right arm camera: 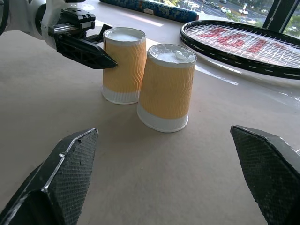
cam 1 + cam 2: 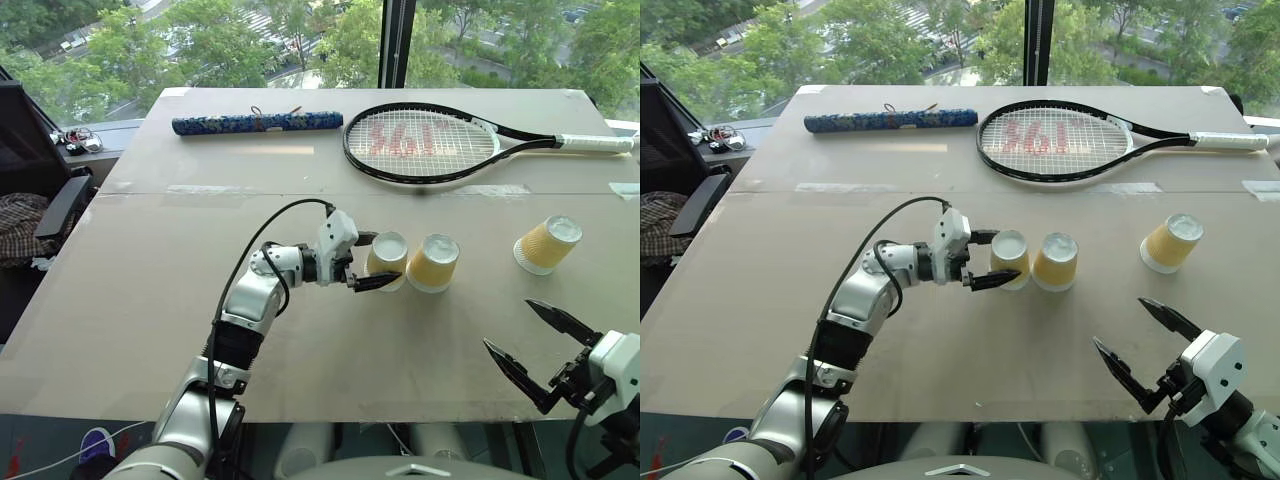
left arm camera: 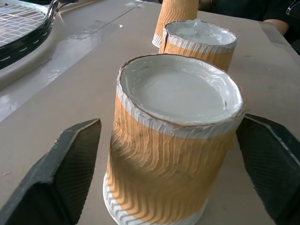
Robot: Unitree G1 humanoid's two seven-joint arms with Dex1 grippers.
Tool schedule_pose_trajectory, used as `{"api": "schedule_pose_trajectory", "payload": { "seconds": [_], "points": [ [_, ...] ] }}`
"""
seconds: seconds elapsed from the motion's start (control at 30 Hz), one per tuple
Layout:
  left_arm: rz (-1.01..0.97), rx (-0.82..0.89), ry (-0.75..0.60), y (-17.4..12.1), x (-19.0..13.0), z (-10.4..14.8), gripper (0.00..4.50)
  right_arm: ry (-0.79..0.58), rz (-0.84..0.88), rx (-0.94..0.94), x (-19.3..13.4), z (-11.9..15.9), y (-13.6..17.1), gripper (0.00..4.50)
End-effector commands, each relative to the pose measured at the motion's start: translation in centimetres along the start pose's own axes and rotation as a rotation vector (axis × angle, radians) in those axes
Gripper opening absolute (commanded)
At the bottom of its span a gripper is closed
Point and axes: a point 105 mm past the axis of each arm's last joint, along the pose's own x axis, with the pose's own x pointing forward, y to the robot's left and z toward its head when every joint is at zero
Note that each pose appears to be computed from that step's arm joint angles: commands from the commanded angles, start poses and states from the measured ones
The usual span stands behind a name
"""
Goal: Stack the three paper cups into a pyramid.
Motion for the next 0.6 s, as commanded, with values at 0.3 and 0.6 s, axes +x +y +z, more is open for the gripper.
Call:
{"api": "schedule_pose_trajectory", "payload": {
  "seconds": [0.3,0.6],
  "points": [
    [0.077,0.022,-0.090,-1.1,-6.9,3.8,4.42,-0.012,0.059,-0.025,-0.2,0.7,-1.4,4.50],
    [-0.023,-0.064,-0.194,-6.3,-12.8,6.6,4.42,0.066,-0.344,-0.072,1.5,0.0,-9.8,4.50]
  ]
}}
